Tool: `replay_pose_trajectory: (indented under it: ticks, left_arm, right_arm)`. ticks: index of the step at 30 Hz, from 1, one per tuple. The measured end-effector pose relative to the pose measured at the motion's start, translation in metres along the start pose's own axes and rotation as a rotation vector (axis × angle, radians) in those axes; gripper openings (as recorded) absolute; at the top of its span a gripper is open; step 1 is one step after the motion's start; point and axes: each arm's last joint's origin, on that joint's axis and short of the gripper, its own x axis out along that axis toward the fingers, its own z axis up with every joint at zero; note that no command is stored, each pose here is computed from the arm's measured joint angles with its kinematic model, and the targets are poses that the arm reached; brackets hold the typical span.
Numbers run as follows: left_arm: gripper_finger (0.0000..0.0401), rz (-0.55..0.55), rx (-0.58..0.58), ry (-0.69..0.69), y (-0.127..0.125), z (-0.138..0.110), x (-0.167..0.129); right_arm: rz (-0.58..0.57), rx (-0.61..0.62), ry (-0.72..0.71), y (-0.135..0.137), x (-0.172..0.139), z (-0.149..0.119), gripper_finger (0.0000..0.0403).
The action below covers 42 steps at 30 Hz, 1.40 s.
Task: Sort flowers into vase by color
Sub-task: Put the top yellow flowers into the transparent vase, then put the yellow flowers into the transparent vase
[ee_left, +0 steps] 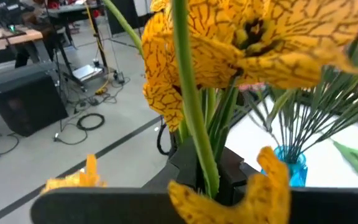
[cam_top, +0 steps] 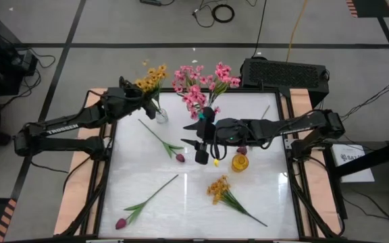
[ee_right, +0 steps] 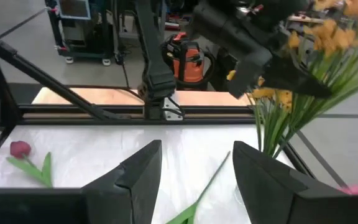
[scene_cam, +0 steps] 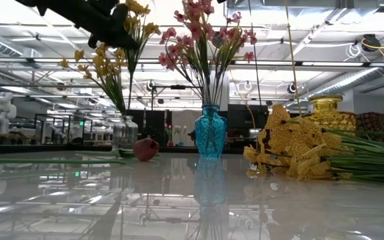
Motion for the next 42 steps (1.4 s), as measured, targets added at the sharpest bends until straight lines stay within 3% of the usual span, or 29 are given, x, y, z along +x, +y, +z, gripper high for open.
replay_pose_trajectory:
  ticks: [22,30,42]
  left_arm:
    - [0.0024,0.019,0.034,0.118,-0.006,-0.023,0.031]
    - [0.0093,0.024,0.043,0.144,-0.006,-0.026,0.031]
    - [0.0233,0.015,0.090,0.283,-0.004,-0.038,0.025]
  right_arm:
    - [0.001,-0.031,0.013,0.001,0.000,-0.001,0.0189]
    - [0.001,-0.031,0.013,0.001,0.000,-0.001,0.0189]
    - [0.001,-0.031,0.013,0.001,0.000,-0.001,0.0189]
